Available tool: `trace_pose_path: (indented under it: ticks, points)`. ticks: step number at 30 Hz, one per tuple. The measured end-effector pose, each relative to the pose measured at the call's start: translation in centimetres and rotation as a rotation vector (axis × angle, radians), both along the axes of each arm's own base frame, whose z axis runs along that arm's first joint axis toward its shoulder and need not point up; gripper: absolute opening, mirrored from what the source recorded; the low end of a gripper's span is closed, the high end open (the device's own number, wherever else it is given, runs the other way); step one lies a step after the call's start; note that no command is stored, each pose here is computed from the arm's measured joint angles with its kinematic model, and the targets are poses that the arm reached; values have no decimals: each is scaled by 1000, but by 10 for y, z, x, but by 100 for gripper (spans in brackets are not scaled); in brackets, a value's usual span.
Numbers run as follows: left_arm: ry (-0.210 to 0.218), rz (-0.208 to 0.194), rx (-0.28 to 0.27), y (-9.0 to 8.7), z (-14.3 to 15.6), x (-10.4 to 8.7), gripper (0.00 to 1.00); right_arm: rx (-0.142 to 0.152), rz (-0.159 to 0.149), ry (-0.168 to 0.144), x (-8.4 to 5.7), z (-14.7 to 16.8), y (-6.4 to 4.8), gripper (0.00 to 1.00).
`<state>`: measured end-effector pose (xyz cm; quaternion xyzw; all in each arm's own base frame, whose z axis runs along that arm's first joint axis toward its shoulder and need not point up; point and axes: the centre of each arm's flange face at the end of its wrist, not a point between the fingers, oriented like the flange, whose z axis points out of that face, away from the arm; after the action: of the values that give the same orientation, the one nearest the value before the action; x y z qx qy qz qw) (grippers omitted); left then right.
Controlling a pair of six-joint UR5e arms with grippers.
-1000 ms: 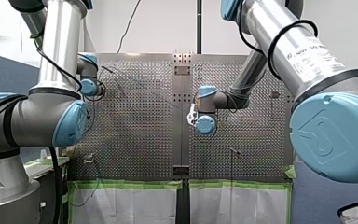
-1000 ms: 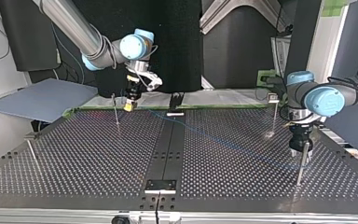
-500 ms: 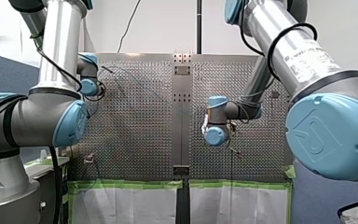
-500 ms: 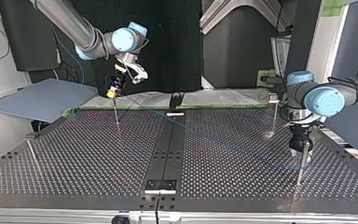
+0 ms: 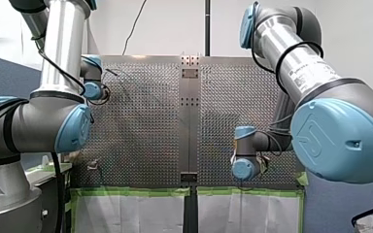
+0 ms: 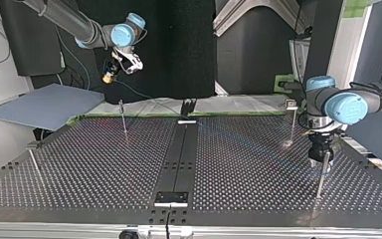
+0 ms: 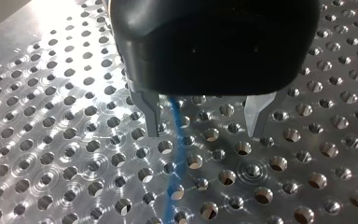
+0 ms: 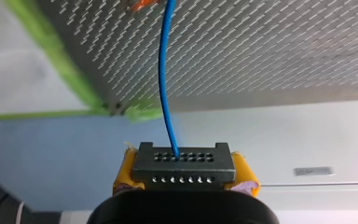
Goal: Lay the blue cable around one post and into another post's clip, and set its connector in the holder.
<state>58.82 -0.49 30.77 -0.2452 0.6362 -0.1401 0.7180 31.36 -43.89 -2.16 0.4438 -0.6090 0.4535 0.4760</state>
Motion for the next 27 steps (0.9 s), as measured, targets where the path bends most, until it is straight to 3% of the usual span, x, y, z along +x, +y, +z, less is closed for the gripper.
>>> trace_pose_path:
  ticks: [9,19,22,27]
  points:
    - [0,-1,0,0,0,0,90,74,-3,8,-48,-38,14,0]
    - [0,-8,0,-2,0,0,90,183,-5,25,-101,-91,44,0]
    - [0,-10,0,-3,0,0,90,188,-5,22,-109,-96,37,0]
    - [1,-11,0,-4,0,0,90,179,-3,13,-122,-96,13,0]
